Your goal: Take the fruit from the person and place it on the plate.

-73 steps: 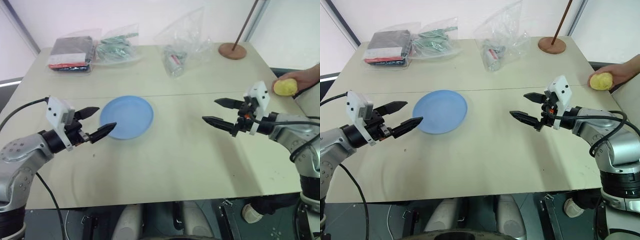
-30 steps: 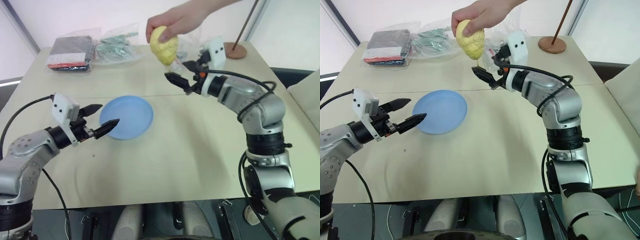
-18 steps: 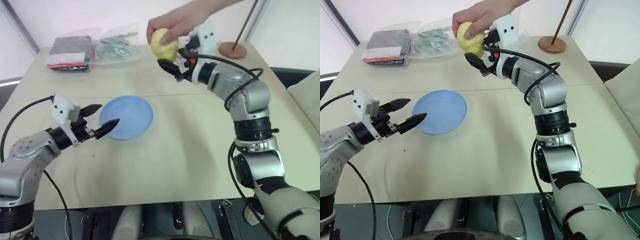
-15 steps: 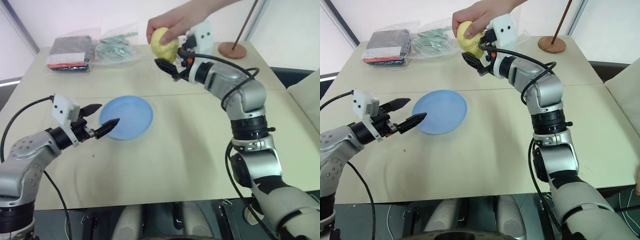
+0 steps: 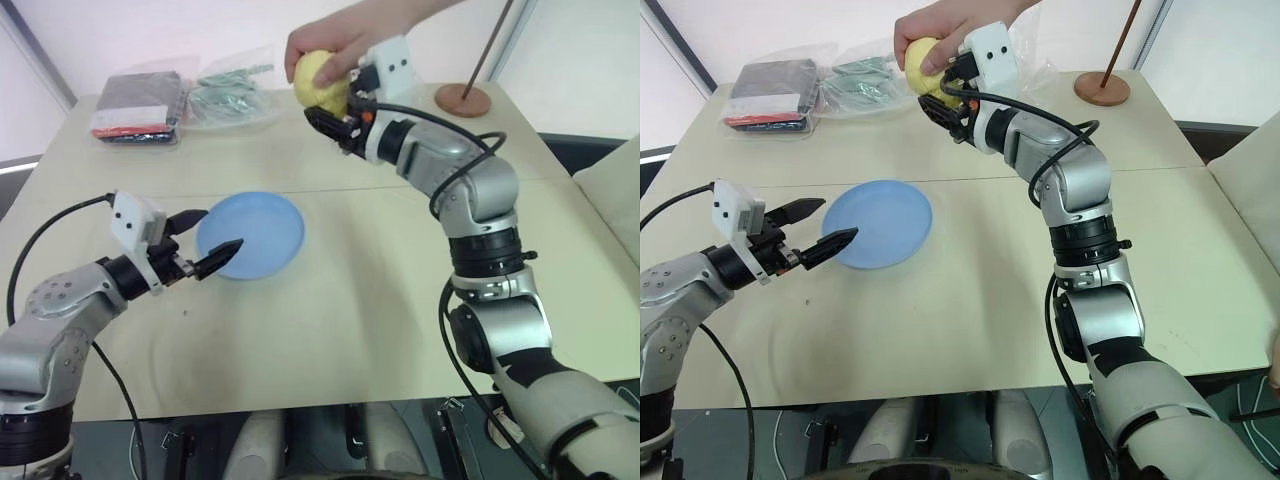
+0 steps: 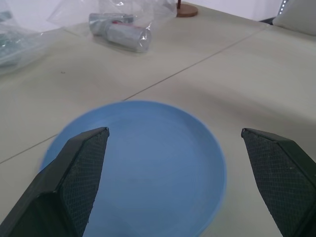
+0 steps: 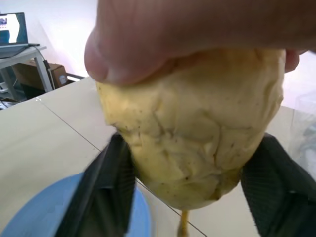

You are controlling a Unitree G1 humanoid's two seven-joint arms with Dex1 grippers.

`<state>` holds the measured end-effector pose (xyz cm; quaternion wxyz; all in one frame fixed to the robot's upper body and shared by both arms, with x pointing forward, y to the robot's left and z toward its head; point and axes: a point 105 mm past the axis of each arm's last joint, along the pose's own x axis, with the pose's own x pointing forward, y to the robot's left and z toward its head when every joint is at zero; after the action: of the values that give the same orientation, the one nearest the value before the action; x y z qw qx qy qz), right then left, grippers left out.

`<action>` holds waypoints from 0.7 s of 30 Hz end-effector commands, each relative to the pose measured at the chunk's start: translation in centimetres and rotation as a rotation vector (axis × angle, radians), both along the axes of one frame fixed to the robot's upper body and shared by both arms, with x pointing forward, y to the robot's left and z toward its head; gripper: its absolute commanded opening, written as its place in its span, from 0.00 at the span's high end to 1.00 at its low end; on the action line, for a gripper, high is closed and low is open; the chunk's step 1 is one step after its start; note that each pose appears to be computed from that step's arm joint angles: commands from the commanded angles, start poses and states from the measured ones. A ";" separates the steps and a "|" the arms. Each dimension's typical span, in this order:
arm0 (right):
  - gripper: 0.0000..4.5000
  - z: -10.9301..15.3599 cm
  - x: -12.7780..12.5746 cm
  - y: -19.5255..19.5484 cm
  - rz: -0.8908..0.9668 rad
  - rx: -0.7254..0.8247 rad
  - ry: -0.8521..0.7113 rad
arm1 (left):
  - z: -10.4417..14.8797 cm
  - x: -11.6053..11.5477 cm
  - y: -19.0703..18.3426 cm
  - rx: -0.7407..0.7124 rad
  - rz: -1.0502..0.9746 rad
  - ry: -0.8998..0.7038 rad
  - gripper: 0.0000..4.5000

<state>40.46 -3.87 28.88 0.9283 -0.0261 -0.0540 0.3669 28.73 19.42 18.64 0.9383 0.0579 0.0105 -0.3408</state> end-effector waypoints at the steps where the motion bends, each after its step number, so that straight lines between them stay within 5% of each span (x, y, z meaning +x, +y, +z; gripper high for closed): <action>1: 0.51 2.5 -0.8 0.5 0.023 0.028 -0.087 | 1.2 -0.2 -0.3 0.007 -0.008 -0.058 0.00; 12: 0.51 1.9 -1.7 0.4 0.067 -0.019 -0.100 | 1.1 -0.3 0.1 0.011 0.003 -0.053 0.00; 21: 0.51 -3.1 -4.3 2.5 0.236 -0.069 0.006 | 0.5 -1.0 2.7 0.073 0.088 -0.020 0.00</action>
<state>37.02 -2.29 24.60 0.8847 -0.0495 -0.0137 0.4634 27.95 21.53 17.90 0.9477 0.0733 0.0350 -0.3086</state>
